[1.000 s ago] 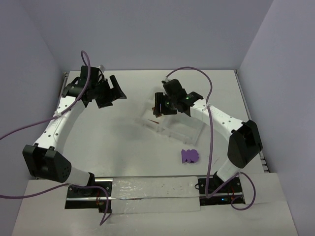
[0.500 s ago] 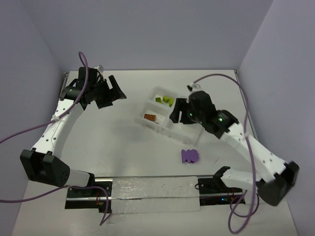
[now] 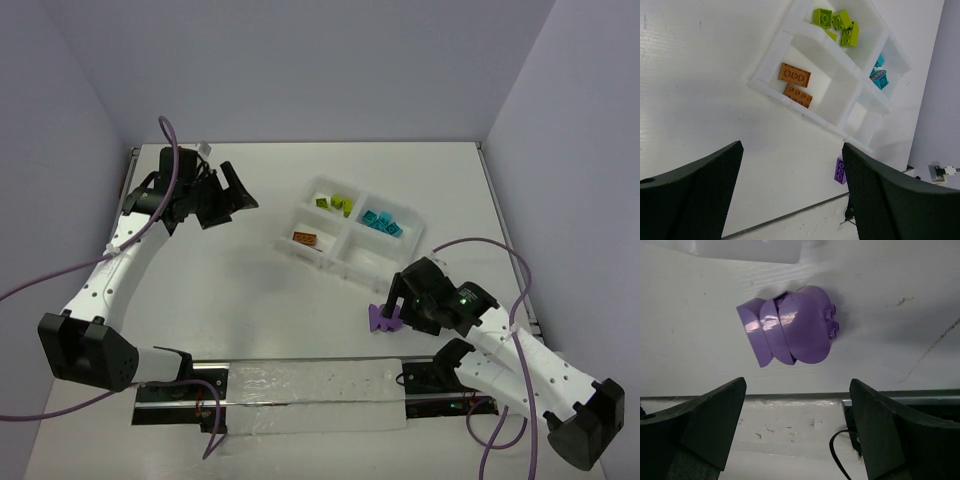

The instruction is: Sort the legos into containers by color

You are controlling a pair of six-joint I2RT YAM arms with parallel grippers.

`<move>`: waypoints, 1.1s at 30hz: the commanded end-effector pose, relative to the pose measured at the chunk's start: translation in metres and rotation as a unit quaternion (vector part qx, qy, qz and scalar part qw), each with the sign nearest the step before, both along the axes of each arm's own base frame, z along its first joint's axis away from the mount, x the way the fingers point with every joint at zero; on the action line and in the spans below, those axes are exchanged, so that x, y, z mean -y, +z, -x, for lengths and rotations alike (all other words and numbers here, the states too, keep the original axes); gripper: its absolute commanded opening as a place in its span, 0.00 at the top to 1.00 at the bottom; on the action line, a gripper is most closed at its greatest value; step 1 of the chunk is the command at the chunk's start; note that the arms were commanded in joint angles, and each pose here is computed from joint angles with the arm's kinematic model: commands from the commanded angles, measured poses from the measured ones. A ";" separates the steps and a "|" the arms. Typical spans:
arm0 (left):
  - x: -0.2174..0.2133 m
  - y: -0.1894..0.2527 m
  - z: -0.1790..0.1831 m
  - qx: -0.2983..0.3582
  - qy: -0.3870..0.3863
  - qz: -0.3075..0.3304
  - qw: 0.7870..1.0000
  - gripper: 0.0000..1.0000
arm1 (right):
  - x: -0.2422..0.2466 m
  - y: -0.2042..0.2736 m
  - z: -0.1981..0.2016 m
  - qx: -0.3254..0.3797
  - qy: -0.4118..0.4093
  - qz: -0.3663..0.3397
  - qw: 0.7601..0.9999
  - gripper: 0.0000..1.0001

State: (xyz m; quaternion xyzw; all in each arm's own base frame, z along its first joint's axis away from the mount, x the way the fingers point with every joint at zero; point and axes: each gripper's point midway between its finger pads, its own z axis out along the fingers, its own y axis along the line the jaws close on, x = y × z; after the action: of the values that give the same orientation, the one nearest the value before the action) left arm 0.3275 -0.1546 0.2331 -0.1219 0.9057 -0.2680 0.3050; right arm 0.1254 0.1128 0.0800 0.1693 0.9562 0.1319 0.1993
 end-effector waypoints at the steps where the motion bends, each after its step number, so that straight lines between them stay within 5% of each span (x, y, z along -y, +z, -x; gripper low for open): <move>1: 0.004 0.016 -0.001 0.031 -0.003 0.018 0.999 0.13 | -0.008 -0.011 -0.003 -0.010 -0.017 -0.016 1.000 0.08; 17: -0.001 0.003 0.011 0.023 -0.015 0.004 1.000 0.13 | -0.064 -0.024 -0.030 0.033 0.122 -0.040 0.991 0.07; 27: 0.000 0.002 0.016 0.025 -0.012 0.013 1.000 0.13 | -0.157 0.012 0.004 0.059 0.307 -0.080 0.947 0.08; 33: -0.003 0.003 0.019 0.026 -0.010 0.008 1.000 0.13 | -0.118 0.026 -0.021 0.096 0.260 0.005 0.961 0.08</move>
State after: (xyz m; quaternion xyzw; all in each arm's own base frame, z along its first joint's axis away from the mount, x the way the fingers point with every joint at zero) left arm 0.3088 -0.1502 0.2178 -0.1185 0.9096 -0.2652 0.2970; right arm 0.1167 0.2570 0.0841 -0.1196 0.9457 0.2437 0.1789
